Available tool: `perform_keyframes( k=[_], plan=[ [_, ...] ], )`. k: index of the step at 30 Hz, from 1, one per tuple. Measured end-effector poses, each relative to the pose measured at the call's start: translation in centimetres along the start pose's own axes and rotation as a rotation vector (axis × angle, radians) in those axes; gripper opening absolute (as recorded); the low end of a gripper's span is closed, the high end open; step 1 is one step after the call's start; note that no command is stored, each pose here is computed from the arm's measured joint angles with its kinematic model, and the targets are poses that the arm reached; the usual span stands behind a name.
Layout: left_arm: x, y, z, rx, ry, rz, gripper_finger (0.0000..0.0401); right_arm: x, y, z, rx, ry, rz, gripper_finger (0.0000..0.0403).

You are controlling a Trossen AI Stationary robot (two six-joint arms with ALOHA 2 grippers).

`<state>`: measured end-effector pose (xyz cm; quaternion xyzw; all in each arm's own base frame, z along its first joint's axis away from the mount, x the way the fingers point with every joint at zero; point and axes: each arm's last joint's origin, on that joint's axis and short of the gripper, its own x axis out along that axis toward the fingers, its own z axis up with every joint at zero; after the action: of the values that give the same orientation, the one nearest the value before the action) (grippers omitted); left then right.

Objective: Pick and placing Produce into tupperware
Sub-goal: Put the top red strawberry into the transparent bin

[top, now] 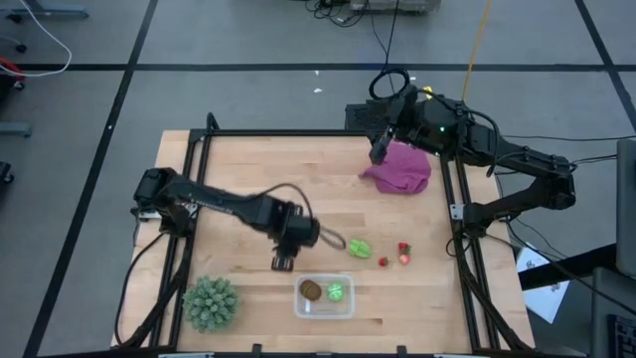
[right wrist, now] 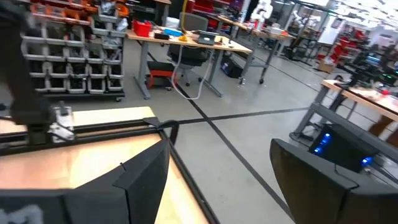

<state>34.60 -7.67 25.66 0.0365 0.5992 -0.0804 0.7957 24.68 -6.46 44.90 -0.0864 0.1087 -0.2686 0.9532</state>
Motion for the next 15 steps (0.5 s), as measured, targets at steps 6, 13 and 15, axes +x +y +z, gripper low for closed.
perform_keyframes(
  k=[6,13,15],
  plan=[
    [-1.3,-4.8,1.3,0.066,-0.148,-0.059,0.0141,0.3,-1.0,-0.2,0.007,0.009,-0.040,0.0267],
    [-0.3,-7.0,2.7,0.124,-0.266,-0.105,0.0141,0.5,-1.7,-0.1,0.056,-0.005,-0.071,0.0267],
    [0.8,-7.1,3.3,0.147,-0.283,-0.126,0.0141,0.5,-1.8,-0.1,0.074,-0.008,-0.072,0.0267]
  ],
)
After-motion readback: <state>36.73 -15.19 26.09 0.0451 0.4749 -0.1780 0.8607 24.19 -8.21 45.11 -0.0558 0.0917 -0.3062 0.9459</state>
